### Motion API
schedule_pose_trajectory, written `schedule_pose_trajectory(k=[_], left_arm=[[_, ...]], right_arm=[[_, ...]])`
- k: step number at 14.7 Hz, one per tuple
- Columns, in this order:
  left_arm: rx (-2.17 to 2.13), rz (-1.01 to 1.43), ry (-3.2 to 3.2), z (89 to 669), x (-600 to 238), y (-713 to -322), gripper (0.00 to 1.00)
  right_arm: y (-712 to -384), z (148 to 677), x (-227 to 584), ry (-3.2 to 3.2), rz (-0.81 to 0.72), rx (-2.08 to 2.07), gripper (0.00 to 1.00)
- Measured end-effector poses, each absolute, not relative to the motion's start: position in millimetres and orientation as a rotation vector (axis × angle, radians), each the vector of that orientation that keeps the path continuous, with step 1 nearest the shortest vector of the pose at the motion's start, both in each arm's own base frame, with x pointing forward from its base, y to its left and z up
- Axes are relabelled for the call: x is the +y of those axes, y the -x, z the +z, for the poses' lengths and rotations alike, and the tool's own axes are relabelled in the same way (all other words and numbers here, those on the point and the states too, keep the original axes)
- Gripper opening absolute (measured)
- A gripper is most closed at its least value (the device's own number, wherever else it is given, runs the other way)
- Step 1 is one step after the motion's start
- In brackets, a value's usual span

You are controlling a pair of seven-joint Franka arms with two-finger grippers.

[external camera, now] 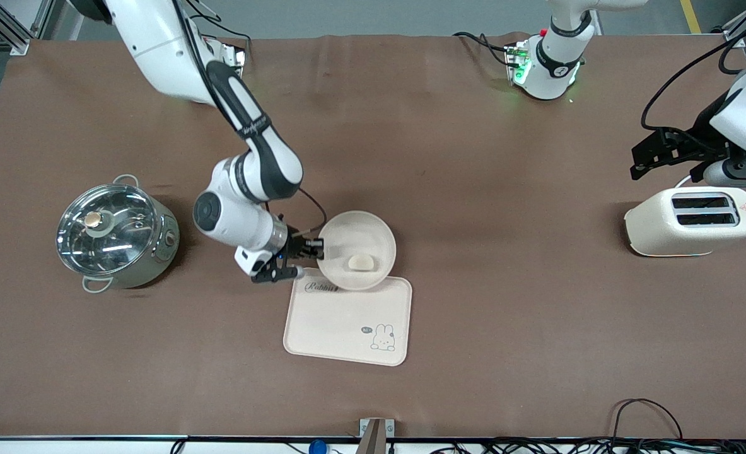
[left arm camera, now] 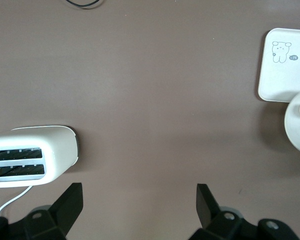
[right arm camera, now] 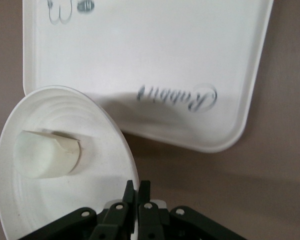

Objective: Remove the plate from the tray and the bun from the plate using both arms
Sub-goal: 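Lift the plate with the bun off the tray with the right gripper, then set the plate on the table while the left gripper reaches toward it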

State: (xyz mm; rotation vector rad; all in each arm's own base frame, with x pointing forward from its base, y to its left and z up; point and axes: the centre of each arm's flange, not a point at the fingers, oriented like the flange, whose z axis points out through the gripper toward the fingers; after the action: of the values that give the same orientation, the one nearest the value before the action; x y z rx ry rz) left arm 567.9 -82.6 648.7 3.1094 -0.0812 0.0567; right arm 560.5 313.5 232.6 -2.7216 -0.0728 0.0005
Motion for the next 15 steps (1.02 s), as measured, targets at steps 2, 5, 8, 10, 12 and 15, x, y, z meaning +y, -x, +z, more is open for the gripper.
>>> schedule_pose_trajectory(k=[2,5,8,10,12,15], left_arm=[[-0.082,0.055,-3.110,649,-83,-568,1.00],[-0.131,-0.014,-3.113,644,-82,-563,1.00],[-0.168,-0.125,-3.116,635,-82,-556,1.00],[-0.178,-0.162,-3.115,627,-85,-555,1.00],[-0.177,-0.188,-3.095,616,-99,-553,1.00],[-0.101,-0.151,-3.072,589,-171,-553,1.00]], right_arm=[[-522,225,313,2.753,0.002,-0.103,0.04],[-482,206,315,2.779,0.059,-0.133,0.04],[-475,202,317,2.758,0.085,-0.082,0.19],[-477,205,316,2.745,0.081,-0.054,0.39],[-485,213,315,2.731,0.055,-0.030,0.58],[-519,246,301,2.685,0.007,0.010,0.89]])
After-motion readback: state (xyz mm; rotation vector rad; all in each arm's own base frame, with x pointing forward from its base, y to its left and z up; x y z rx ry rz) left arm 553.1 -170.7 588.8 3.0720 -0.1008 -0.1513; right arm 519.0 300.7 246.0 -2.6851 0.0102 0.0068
